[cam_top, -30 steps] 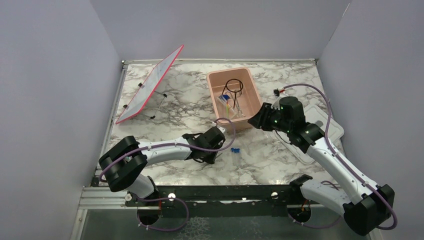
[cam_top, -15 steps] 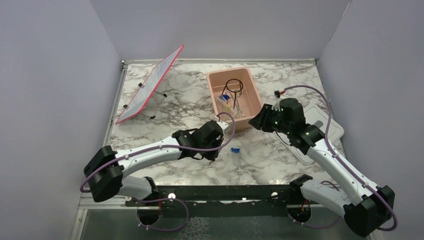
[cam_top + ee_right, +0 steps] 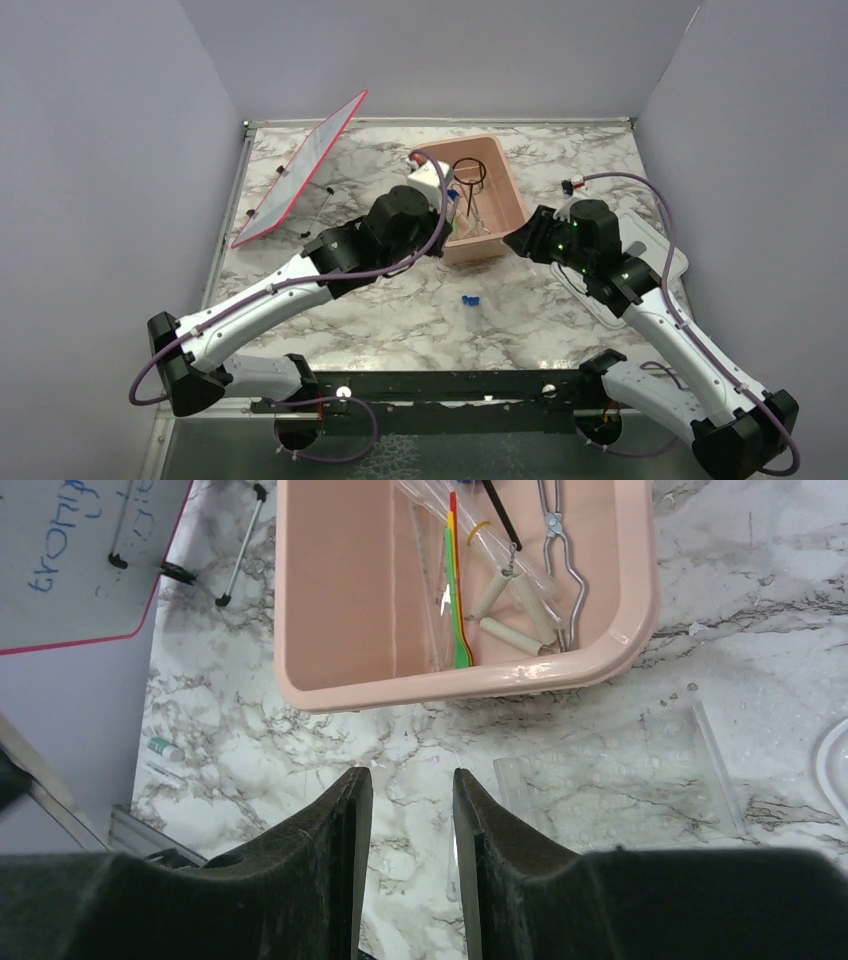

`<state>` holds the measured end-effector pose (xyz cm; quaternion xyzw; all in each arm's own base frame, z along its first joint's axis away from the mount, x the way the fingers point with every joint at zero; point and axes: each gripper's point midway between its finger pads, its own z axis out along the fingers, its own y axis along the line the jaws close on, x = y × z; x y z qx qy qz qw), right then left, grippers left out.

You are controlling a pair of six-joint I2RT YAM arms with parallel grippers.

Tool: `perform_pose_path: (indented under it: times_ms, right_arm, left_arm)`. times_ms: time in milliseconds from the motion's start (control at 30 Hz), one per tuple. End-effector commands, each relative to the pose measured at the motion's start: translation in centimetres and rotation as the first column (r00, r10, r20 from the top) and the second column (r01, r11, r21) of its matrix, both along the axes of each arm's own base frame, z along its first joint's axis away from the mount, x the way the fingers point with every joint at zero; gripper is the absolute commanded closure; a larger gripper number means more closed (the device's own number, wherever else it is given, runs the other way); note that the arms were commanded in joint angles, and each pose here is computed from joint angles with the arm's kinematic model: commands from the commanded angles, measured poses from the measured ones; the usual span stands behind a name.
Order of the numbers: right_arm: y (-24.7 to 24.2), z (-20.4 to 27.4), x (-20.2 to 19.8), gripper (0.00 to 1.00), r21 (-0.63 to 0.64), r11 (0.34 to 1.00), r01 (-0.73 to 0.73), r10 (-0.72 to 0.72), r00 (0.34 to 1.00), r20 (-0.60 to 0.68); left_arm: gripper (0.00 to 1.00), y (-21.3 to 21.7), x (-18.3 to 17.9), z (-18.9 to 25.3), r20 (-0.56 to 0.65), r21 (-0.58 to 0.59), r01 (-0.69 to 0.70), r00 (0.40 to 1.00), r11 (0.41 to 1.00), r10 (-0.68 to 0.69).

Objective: Organize the chemistry lab equipment

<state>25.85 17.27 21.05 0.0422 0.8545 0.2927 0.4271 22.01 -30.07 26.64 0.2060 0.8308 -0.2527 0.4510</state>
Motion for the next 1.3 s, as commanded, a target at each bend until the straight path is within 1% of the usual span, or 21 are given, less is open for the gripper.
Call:
perform_pose_path:
  times_ms: [0,167,267,333,400,433,600,667,733,967,1133,1267]
  right_arm:
    - [-0.6,2.1,0.0,0.61,0.029,0.999,0.044,-0.045,0.997,0.06]
    - [-1.0,2.3,-0.5,0.6,0.041,0.998,0.052,-0.055,0.996,0.064]
    - [-0.8,2.1,-0.6,0.6,0.048,0.998,0.048,-0.051,0.997,0.053]
    - [-0.8,1.7,-0.5,0.6,0.046,0.998,0.05,-0.052,0.998,0.041]
    - [-0.6,1.2,-0.6,0.6,0.044,0.998,0.048,-0.049,0.999,0.024]
    - [-0.6,0.9,-0.6,0.6,0.046,0.998,0.048,-0.048,0.999,0.015]
    - [-0.6,-0.5,-0.9,0.6,0.047,0.998,0.052,-0.052,0.999,-0.016]
    - [-0.7,-0.9,-1.0,0.6,0.044,0.998,0.054,-0.053,0.998,-0.022]
    - [-0.6,-1.1,-1.1,0.6,0.046,0.998,0.048,-0.047,0.998,-0.028]
    - [-0.3,-1.8,-0.9,0.6,0.043,0.998,0.038,-0.036,0.998,-0.042]
    - [-0.3,-2.2,-1.0,0.6,0.038,0.999,0.039,-0.037,0.998,-0.052]
    - [-0.3,-2.3,-1.0,0.6,0.034,0.999,0.039,-0.037,0.998,-0.054]
  left_arm:
    - [1.0,0.0,5.9,5.2,0.111,-0.111,-0.226,0.965,0.968,0.238]
    - [1.0,-1.2,10.4,5.4,0.032,-0.189,-0.318,0.943,0.929,0.33]
    - [1.0,-1.5,13.1,3.9,-0.028,-0.206,-0.407,0.912,0.89,0.41]
    - [1.0,-1.8,14.9,2.4,-0.019,-0.182,-0.462,0.884,0.868,0.467]
    - [1.0,-1.3,16.6,-0.1,-0.025,-0.133,-0.539,0.841,0.832,0.541]
    - [1.0,-1.4,17.5,-2.0,-0.037,-0.098,-0.56,0.828,0.823,0.56]
    - [1.0,-2.0,20.0,-8.0,-0.093,0.017,-0.587,0.805,0.809,0.586]
    - [1.0,-2.2,20.3,-10.5,-0.128,0.077,-0.561,0.814,0.824,0.566]
    - [1.0,-1.7,20.3,-12.4,-0.147,0.126,-0.551,0.812,0.825,0.565]
    - [1.0,-0.8,20.9,-15.4,-0.158,0.188,-0.558,0.795,0.808,0.586]
    - [0.94,-0.5,21.2,-16.2,-0.152,0.215,-0.552,0.796,0.806,0.586]
    - [0.86,-0.5,21.3,-15.4,-0.142,0.205,-0.547,0.804,0.812,0.578]
